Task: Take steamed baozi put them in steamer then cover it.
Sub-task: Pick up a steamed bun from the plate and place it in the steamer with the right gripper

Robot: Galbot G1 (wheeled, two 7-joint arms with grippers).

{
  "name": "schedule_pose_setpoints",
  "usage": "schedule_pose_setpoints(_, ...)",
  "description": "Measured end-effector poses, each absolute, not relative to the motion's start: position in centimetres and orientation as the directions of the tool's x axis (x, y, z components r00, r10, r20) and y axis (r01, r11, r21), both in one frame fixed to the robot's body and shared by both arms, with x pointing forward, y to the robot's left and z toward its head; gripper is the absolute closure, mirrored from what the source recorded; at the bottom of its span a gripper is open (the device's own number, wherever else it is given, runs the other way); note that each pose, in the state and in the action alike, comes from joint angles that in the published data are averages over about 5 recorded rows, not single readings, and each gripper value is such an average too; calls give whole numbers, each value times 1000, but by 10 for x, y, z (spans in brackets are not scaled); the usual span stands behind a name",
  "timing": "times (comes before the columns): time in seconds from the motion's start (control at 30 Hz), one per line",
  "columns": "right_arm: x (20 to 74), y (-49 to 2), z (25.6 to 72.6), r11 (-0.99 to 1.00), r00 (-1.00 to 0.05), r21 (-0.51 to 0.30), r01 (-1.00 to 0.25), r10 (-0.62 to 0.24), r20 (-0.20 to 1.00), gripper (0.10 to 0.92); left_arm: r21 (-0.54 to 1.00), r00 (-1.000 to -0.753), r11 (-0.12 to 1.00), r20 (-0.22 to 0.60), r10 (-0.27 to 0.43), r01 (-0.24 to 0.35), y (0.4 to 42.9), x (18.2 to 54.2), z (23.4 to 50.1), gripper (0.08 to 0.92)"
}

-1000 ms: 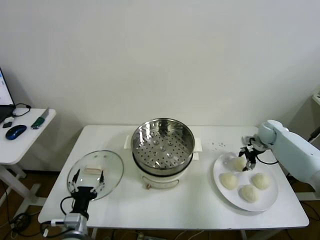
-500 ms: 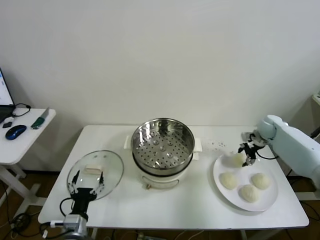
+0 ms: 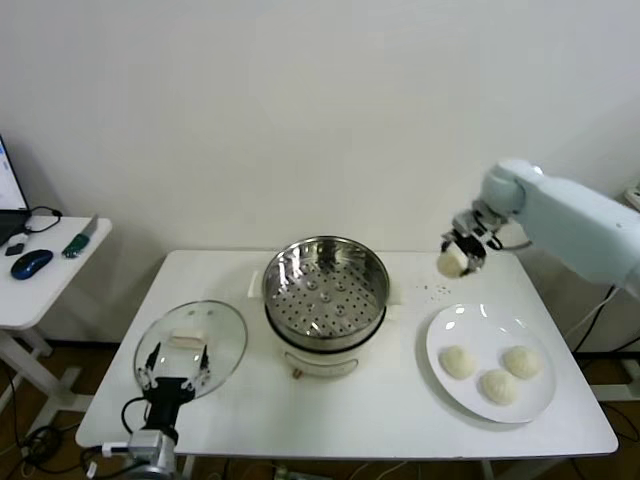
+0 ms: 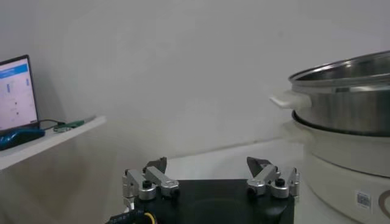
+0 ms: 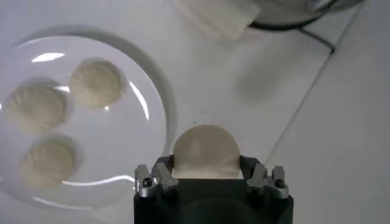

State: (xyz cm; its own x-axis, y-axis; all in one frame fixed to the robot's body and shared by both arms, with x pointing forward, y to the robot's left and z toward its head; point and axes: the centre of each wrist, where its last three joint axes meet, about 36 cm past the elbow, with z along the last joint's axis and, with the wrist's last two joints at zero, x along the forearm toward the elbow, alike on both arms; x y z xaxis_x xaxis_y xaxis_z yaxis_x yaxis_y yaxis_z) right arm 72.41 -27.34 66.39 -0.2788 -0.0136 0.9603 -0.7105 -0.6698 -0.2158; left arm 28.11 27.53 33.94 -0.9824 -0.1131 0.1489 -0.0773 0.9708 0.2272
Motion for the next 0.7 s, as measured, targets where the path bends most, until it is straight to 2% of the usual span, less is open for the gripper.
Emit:
schedule_pose_setpoints(0.37,727,-143,687,-906,-325,-144,-399,-7,946,310,225,-979,972,171,-107,-67,274,281,338,177)
schedule_pose_setpoints(0.7,723,-54,671,-968,-309,-82,-236,-5,951,310,226,-979,972,178,-100,-58,277,278,340,177)
